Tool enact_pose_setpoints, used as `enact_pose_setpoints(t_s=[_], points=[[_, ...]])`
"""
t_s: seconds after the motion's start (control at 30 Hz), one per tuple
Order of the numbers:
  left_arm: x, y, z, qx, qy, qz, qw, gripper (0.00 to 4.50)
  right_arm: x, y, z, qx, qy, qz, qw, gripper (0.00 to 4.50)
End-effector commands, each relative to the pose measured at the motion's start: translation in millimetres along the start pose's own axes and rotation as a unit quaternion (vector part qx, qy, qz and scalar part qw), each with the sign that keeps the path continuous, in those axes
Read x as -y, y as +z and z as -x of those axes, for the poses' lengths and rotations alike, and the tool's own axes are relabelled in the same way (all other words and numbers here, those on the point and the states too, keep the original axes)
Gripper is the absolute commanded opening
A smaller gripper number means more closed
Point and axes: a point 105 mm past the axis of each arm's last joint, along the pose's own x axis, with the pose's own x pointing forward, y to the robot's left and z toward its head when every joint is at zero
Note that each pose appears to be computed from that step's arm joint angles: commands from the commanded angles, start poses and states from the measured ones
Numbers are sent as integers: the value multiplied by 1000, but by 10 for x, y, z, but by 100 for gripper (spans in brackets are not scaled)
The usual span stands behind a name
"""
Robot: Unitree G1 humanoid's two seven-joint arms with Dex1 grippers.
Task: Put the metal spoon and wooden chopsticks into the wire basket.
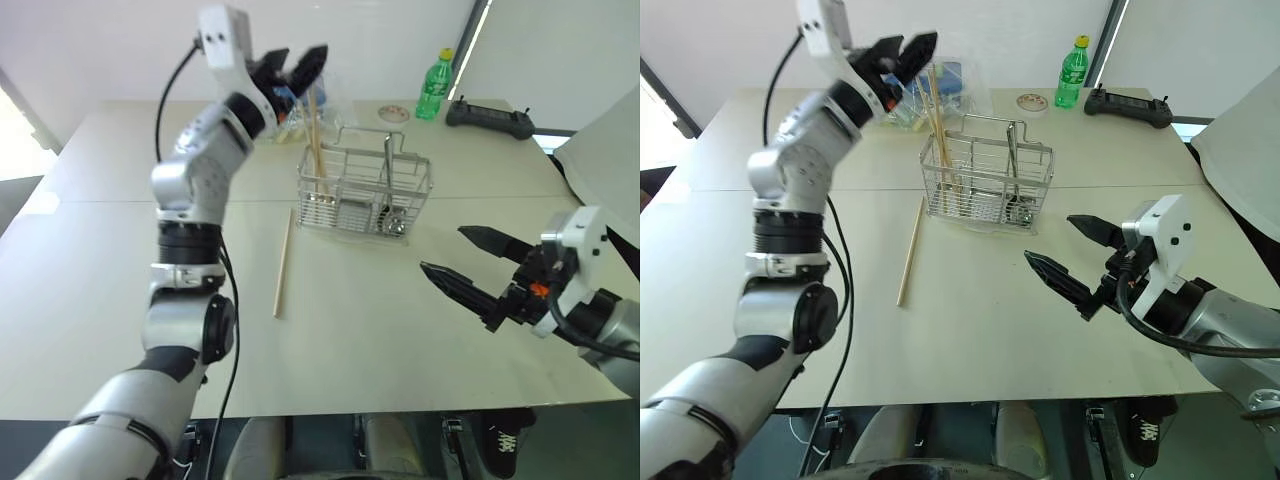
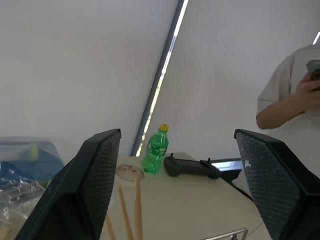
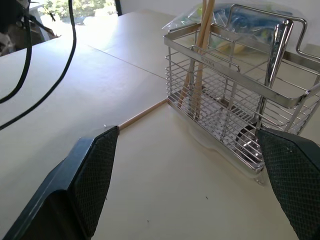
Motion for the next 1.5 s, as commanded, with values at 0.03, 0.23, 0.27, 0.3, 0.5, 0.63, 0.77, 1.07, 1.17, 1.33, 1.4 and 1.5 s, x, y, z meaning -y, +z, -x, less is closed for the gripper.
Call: enact_pose_setpoints(t_s=[0.03, 0.23, 0.27, 0.3, 0.5, 0.63, 0.77, 1.07, 1.17, 1.33, 1.4, 1.5], points=[[-344, 548, 31, 5, 79, 37, 996, 394, -21, 53, 2, 12, 1, 9, 1000, 450], [-1363, 37, 585, -163, 391, 71, 903, 394, -32, 19, -3, 8, 0, 9, 1000, 450], [-1414, -149, 690, -211, 412, 62, 885, 394, -34, 14, -8, 7, 1, 10, 1000, 450], [-1429, -340, 785, -254, 424, 71, 866, 394, -35, 11, -14, 6, 2, 11, 1000, 450], [-1048, -877, 837, -404, 334, 73, 848, 394, -23, -10, -21, 0, 4, 12, 1000, 450], [-804, -963, 908, -462, 272, 62, 842, 394, -20, -24, -12, -3, 5, 8, 1000, 450], [-681, -1061, 1025, -498, 245, 57, 830, 394, -24, -34, -25, -3, 7, 5, 1000, 450], [-530, -1319, 1089, -534, 223, 55, 814, 394, -43, -22, -53, 11, 1, -2, 1000, 450], [-454, -1431, 1060, -544, 212, 51, 810, 394, -57, -32, -59, 17, -5, -6, 1000, 450], [-370, -1606, 1010, -560, 200, 43, 803, 394, -97, -50, -58, 21, -9, -8, 1000, 450], [-332, -1687, 994, -568, 194, 38, 799, 394, -89, -51, -39, 22, -16, -8, 1000, 450], [-334, -1779, 1014, -578, 193, 31, 792, 394, -81, -47, -14, 25, -24, -8, 999, 450]])
